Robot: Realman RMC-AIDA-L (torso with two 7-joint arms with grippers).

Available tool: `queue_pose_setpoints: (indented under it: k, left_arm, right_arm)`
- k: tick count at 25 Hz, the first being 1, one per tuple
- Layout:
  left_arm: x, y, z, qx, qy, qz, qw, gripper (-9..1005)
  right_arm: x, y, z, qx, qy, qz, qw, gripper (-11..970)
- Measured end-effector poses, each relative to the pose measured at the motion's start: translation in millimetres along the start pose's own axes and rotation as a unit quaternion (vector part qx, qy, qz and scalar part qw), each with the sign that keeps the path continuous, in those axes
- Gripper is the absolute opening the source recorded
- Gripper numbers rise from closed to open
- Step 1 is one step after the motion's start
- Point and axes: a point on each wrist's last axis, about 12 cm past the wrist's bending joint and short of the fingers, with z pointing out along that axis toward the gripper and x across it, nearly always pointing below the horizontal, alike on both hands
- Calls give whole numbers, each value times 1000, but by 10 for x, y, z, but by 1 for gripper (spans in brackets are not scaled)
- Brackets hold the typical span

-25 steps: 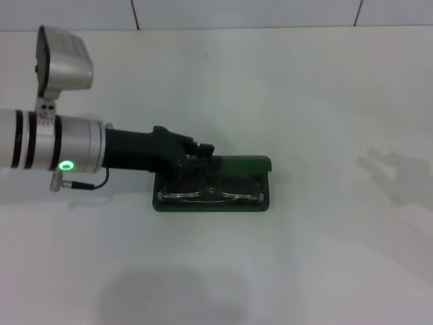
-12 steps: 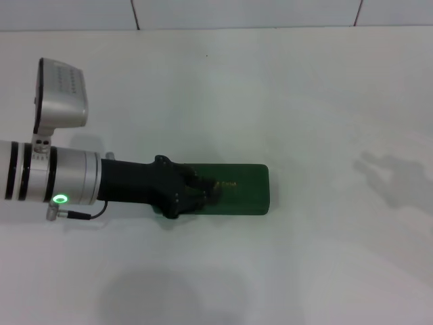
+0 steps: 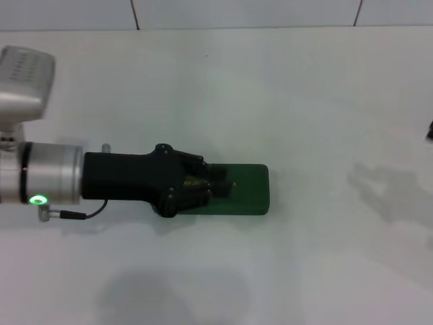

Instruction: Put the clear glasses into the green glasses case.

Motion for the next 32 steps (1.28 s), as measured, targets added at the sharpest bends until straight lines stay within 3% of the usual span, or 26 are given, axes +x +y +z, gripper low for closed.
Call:
queue_pose_setpoints:
  k: [5, 11, 22, 27, 32]
  left_arm:
    - [16, -267, -147, 60, -84, 67, 992, 402]
    - [143, -407, -241, 74, -116, 5, 990, 413]
    - [265, -461, -458, 49, -123, -13, 991, 880]
    - [281, -467, -472, 48, -121, -16, 991, 893]
    - [284, -468, -469, 49, -120, -18, 991, 893]
  right_arm:
    - [77, 77, 87, -52, 57, -46, 996, 305]
    - [160, 151, 439, -130, 92, -50, 986, 309]
    - [82, 233, 960, -224, 98, -59, 968, 768]
    - [52, 224, 1091, -235, 98, -61, 965, 874]
    - [64, 200, 1201, -236, 98, -62, 965, 874]
